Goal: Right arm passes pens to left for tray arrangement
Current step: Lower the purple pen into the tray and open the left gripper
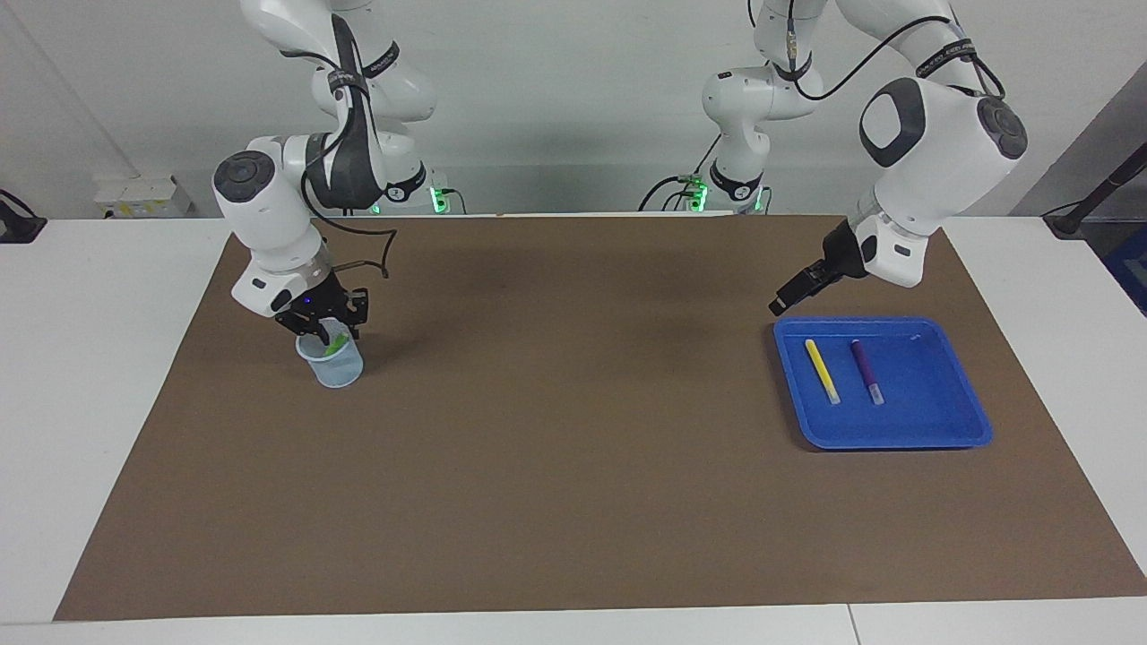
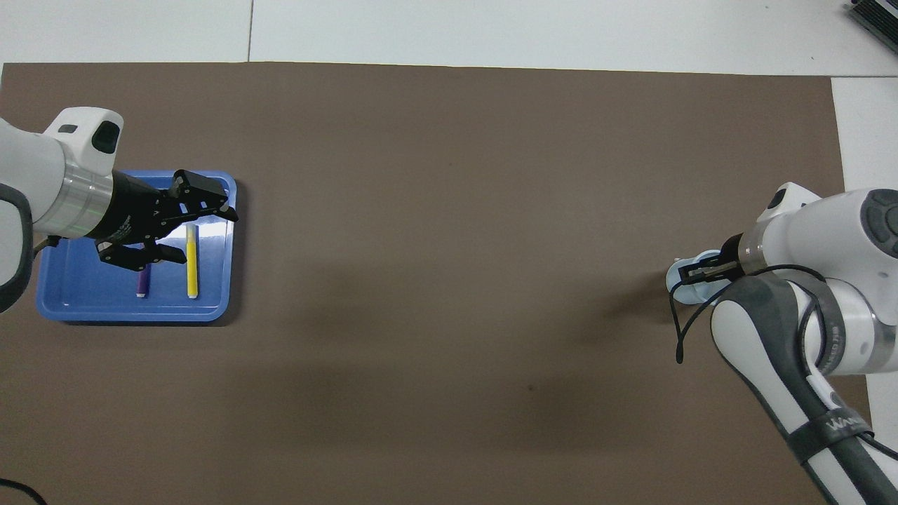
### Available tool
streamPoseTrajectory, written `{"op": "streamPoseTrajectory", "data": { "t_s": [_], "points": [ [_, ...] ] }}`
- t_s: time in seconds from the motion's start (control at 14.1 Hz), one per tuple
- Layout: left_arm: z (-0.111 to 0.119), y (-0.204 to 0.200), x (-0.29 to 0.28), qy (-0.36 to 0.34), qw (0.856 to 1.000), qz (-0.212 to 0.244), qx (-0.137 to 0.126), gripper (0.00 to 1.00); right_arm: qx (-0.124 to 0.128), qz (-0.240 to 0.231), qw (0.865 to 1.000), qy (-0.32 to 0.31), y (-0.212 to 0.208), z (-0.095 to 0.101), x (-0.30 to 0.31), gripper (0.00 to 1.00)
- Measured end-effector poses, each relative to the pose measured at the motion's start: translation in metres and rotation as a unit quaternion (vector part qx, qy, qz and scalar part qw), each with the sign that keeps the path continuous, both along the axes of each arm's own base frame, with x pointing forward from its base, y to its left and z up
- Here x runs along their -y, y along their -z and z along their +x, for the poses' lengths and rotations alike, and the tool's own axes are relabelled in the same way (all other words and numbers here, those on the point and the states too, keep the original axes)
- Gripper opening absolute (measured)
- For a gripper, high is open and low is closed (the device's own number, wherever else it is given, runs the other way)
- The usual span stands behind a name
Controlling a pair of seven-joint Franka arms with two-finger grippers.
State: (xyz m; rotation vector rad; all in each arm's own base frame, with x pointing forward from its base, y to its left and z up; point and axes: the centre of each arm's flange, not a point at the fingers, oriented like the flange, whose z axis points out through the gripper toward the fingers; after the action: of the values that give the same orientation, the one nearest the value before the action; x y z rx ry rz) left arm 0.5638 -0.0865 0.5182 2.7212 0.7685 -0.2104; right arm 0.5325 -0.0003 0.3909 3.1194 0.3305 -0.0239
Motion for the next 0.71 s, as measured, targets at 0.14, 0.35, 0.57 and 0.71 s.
{"op": "streamPoseTrajectory", "data": {
  "t_s": [0.14, 0.35, 0.57, 0.71],
  "points": [
    [-0.001, -0.009, 0.001, -0.036, 0.999, -0.017, -0.002, 1.00, -0.004, 0.000, 1.000, 0.001, 0.003, -0.002, 0.000, 0.40],
    [-0.002, -0.015, 0.002, -0.052, 0.998, -0.027, -0.002, 1.00, -0.007, 0.000, 1.000, 0.001, 0.007, -0.004, 0.000, 0.40],
    [-0.003, -0.017, 0.003, -0.055, 0.998, -0.028, 0.000, 1.00, -0.008, 0.000, 1.000, 0.001, 0.007, -0.004, 0.001, 0.30],
    [-0.003, -0.019, 0.003, -0.057, 0.998, -0.029, 0.002, 1.00, -0.006, 0.000, 1.000, 0.002, 0.003, -0.004, 0.001, 0.27]
  ]
}}
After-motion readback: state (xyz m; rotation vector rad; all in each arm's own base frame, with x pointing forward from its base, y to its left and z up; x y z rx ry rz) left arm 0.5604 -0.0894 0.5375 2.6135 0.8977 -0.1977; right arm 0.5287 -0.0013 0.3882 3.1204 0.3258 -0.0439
